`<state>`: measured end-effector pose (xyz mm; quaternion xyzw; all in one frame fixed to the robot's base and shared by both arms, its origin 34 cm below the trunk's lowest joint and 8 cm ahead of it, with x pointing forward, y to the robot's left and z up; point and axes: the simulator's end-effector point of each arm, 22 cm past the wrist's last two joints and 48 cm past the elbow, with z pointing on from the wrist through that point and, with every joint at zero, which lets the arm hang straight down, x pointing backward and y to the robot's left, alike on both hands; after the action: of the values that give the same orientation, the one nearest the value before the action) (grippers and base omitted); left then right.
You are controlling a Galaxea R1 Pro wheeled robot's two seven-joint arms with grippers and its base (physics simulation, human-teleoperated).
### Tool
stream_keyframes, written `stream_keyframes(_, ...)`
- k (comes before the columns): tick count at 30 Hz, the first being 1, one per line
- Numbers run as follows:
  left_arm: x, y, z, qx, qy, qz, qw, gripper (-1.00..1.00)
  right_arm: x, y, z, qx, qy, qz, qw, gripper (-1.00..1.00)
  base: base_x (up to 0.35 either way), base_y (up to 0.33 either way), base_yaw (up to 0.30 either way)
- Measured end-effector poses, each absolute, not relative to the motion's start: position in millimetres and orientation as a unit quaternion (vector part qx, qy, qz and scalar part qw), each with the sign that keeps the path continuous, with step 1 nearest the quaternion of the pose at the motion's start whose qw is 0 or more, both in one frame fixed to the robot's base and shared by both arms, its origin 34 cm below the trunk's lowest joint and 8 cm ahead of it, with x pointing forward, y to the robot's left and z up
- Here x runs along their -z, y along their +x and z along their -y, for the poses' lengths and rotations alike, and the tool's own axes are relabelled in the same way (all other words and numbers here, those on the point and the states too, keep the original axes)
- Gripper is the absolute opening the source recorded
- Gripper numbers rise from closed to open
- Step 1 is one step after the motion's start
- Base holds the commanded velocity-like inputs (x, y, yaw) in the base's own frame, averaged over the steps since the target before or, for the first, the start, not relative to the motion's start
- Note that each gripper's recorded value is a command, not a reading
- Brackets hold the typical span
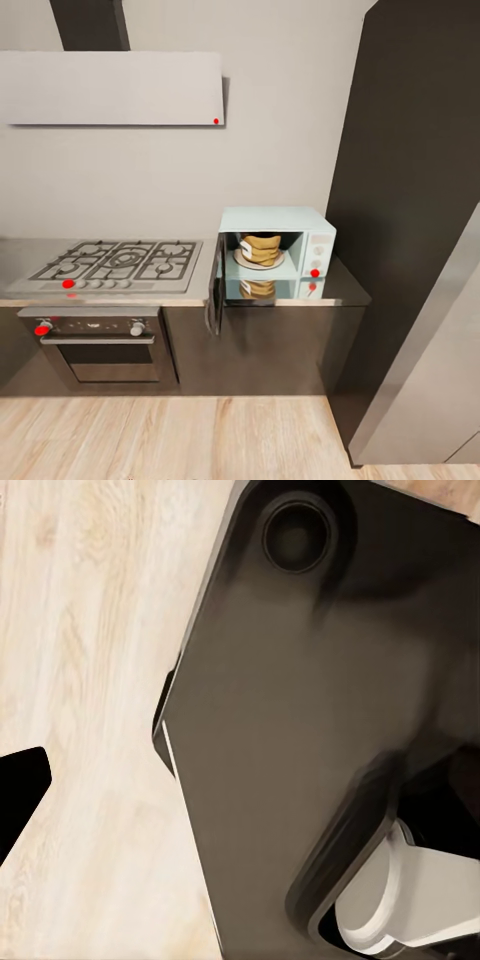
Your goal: In the kitchen, take the popcorn bag from the countertop, put it into the microwave, and heat it until the popcorn is cooked so the cooked popcorn ends up inside the bag.
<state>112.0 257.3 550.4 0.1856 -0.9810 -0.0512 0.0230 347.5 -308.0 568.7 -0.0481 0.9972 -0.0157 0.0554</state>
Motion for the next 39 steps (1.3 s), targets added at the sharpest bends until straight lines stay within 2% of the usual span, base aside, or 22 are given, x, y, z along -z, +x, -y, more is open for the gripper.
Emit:
stream_keyframes(10, -550, 112, -257, 0.051, 0.186, 0.981, 0.023, 1.00, -569, 348, 313, 0.026, -0.048, -0.997, 0.056, 1.00, 0.012, 0.000, 0.011)
stream_keyframes(19, -550, 113, -256, 0.046, 0.184, 0.982, 0.022, 1.00, -569, 347, 313, 0.026, -0.048, -0.997, 0.056, 1.00, 0.296, 0.000, 0.000)
stream_keyframes(25, -550, 114, -258, 0.048, 0.183, 0.982, 0.021, 1.00, -565, 330, 312, 0.025, -0.048, -0.998, 0.045, 1.00, 0.072, 0.000, 0.000)
stream_keyframes(32, -579, 302, -319, 0.053, 0.177, 0.967, -0.173, 1.00, -565, 328, 312, 0.025, -0.048, -0.998, 0.043, 1.00, 0.000, 0.000, 0.000)
stream_keyframes(35, -612, 370, -346, 0.049, 0.161, 0.963, -0.210, 1.00, -564, 326, 313, 0.025, -0.049, -0.998, 0.042, 1.00, 0.000, 0.000, 0.000)
stream_keyframes(39, -687, 493, -337, 0.013, 0.142, 0.947, -0.288, 1.00, -564, 326, 313, 0.025, -0.049, -0.998, 0.043, 1.00, 0.000, 0.000, 0.000)
